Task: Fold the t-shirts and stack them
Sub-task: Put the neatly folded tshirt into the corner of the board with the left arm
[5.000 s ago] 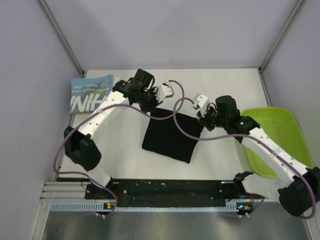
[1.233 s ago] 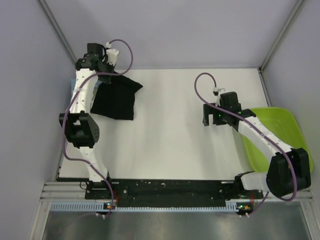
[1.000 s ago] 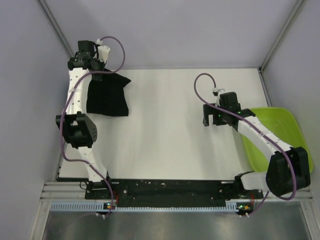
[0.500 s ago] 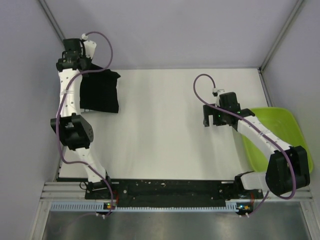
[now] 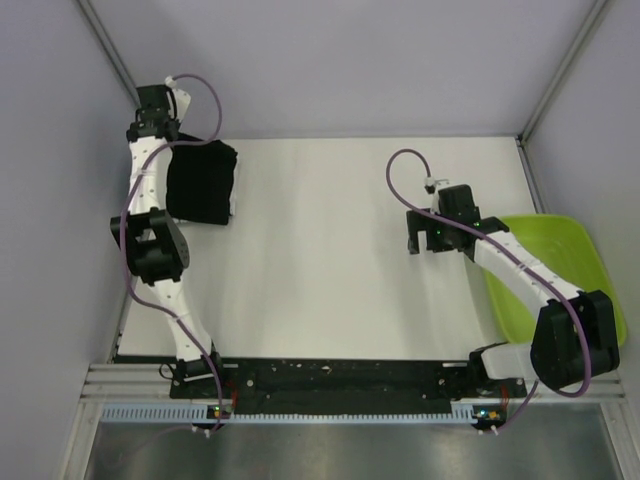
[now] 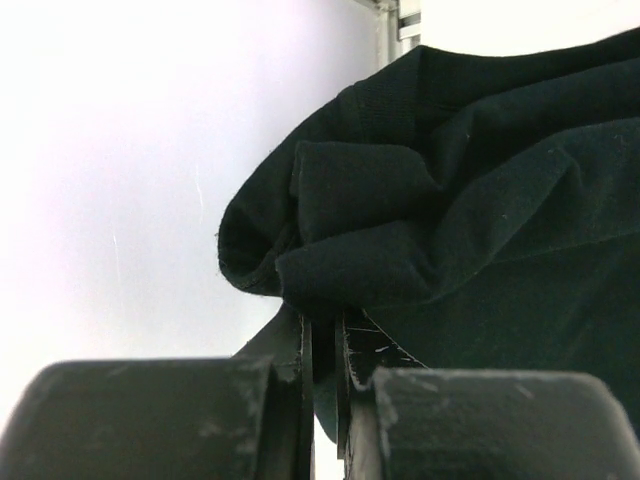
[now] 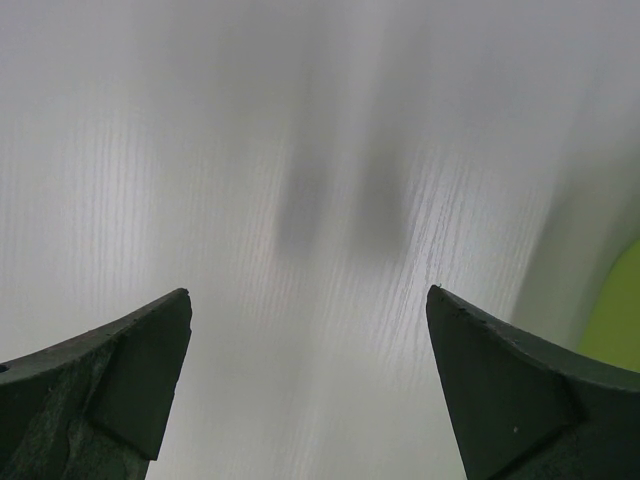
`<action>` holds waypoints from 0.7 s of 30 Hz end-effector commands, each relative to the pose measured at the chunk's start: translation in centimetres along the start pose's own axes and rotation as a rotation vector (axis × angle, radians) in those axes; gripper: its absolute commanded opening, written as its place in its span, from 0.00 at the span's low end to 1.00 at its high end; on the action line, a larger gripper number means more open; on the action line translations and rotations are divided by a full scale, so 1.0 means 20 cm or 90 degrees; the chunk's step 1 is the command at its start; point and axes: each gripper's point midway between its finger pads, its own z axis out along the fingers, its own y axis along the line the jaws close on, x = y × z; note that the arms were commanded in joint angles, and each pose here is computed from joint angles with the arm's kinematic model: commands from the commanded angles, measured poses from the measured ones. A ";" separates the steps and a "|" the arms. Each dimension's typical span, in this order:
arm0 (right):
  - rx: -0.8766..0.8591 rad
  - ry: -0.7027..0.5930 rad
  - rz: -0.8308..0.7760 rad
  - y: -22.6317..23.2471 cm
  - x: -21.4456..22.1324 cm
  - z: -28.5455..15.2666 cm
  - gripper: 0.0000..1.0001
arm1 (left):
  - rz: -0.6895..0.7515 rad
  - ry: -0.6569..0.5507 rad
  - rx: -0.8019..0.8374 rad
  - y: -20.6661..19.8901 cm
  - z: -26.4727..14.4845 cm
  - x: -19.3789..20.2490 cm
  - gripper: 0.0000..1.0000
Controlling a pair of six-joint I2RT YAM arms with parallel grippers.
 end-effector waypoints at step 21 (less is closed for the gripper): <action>-0.035 0.022 -0.014 0.04 0.02 0.04 0.99 | -0.033 -0.130 0.065 -0.18 -0.09 -0.25 0.59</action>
